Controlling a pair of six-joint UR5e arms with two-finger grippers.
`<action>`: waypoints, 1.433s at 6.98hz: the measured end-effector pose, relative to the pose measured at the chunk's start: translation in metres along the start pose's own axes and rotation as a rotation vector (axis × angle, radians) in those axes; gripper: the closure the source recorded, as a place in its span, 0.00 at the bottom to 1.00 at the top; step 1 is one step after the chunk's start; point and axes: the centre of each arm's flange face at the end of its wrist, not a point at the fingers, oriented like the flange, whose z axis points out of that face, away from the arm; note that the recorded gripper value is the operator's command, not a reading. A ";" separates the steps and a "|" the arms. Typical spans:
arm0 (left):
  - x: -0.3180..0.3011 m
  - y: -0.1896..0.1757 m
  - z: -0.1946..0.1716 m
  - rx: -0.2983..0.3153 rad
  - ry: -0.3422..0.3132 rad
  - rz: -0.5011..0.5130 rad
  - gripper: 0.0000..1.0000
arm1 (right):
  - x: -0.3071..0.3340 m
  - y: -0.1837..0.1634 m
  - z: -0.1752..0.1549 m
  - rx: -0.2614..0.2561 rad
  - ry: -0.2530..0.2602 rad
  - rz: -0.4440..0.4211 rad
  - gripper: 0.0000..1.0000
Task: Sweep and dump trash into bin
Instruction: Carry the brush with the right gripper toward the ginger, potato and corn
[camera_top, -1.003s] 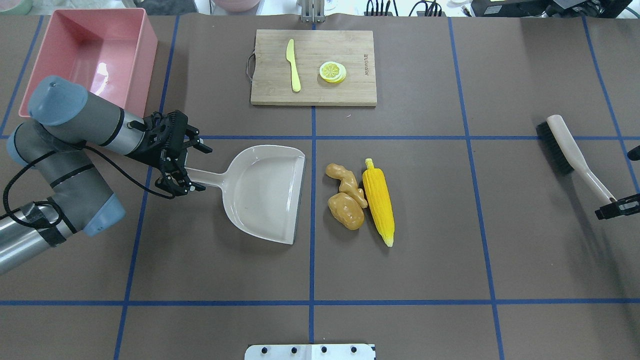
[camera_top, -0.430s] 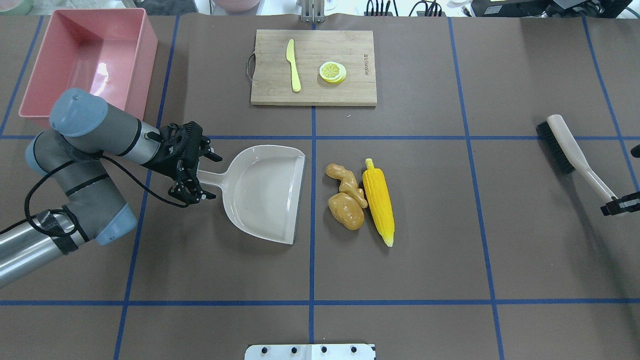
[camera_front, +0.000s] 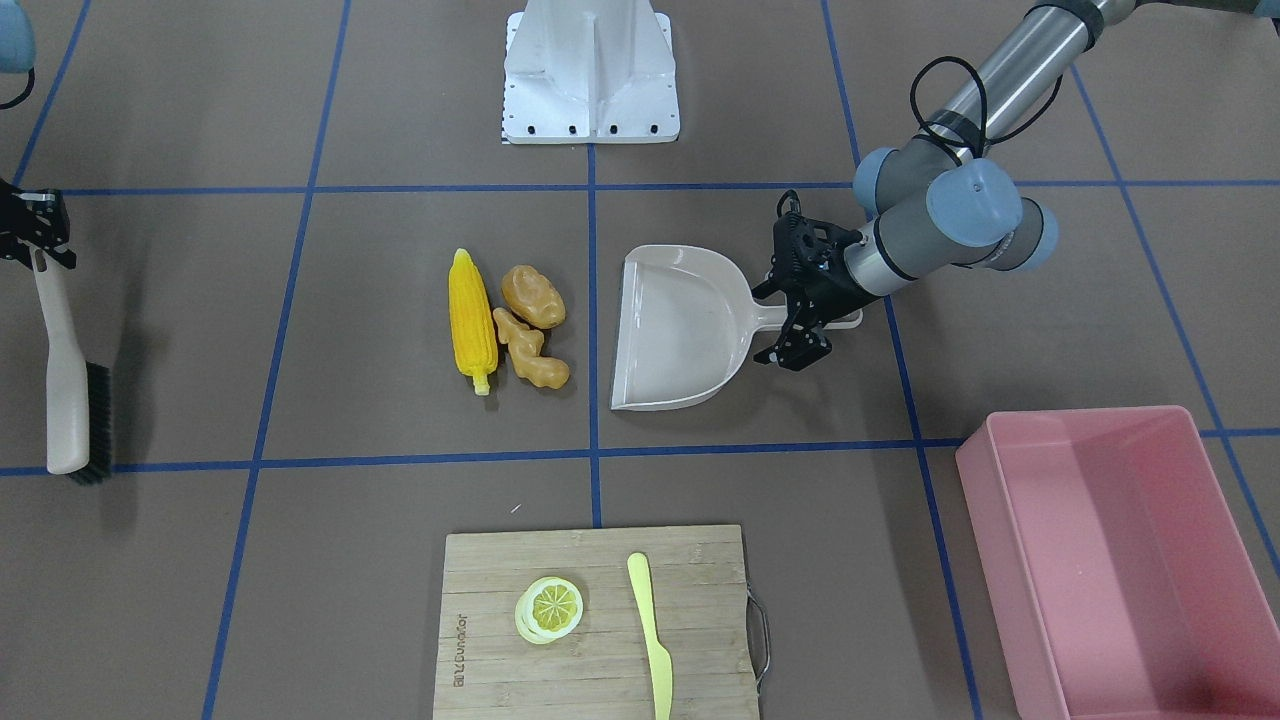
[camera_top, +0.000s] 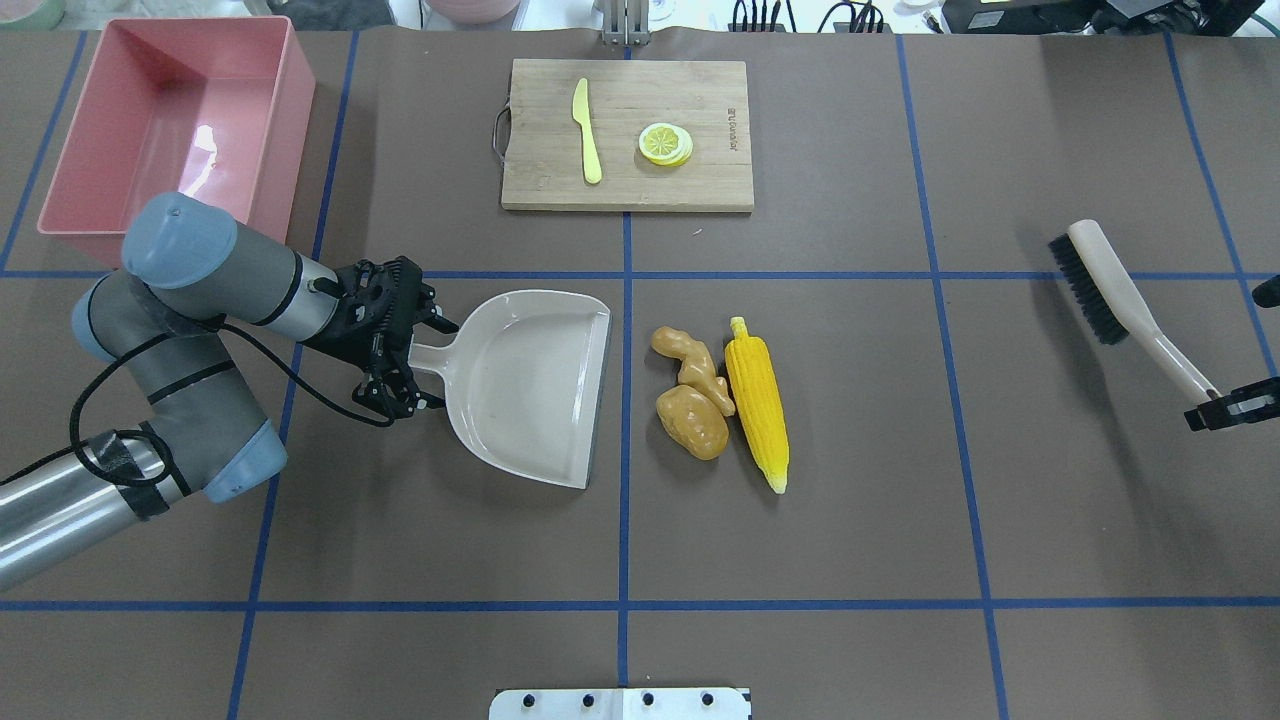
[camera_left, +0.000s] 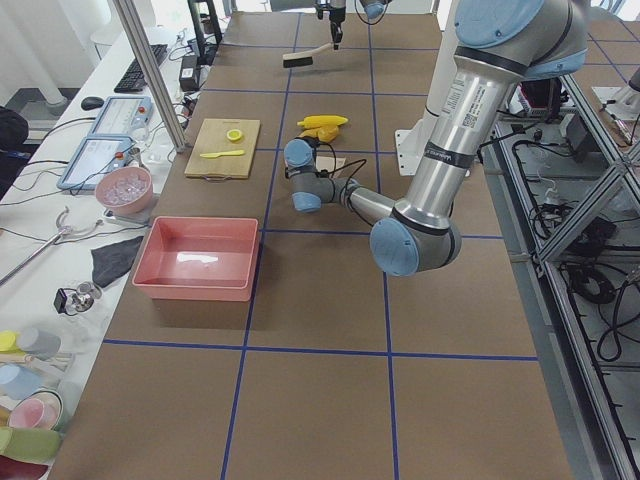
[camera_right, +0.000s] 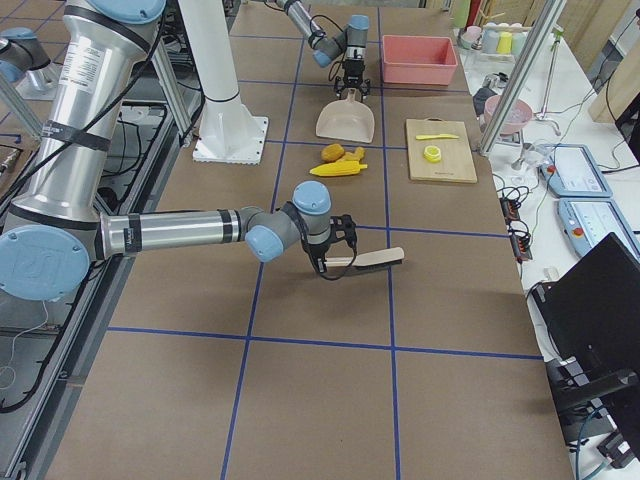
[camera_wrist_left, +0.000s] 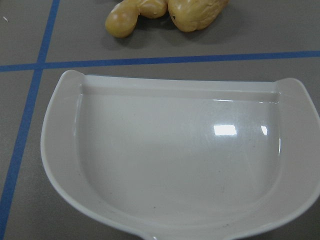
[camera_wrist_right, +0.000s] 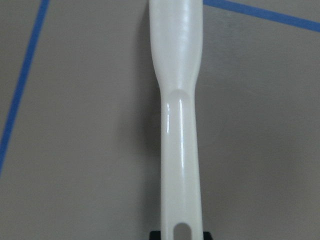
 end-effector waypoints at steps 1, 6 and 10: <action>0.000 -0.001 0.000 0.003 0.001 0.002 0.03 | -0.048 -0.002 -0.004 -0.018 -0.030 -0.010 1.00; 0.004 0.004 -0.004 0.023 0.000 -0.026 0.04 | -0.291 0.024 0.008 -0.102 -0.102 0.242 1.00; 0.007 0.012 -0.005 0.056 -0.006 -0.052 0.04 | -0.385 0.026 0.016 -0.122 -0.067 0.262 1.00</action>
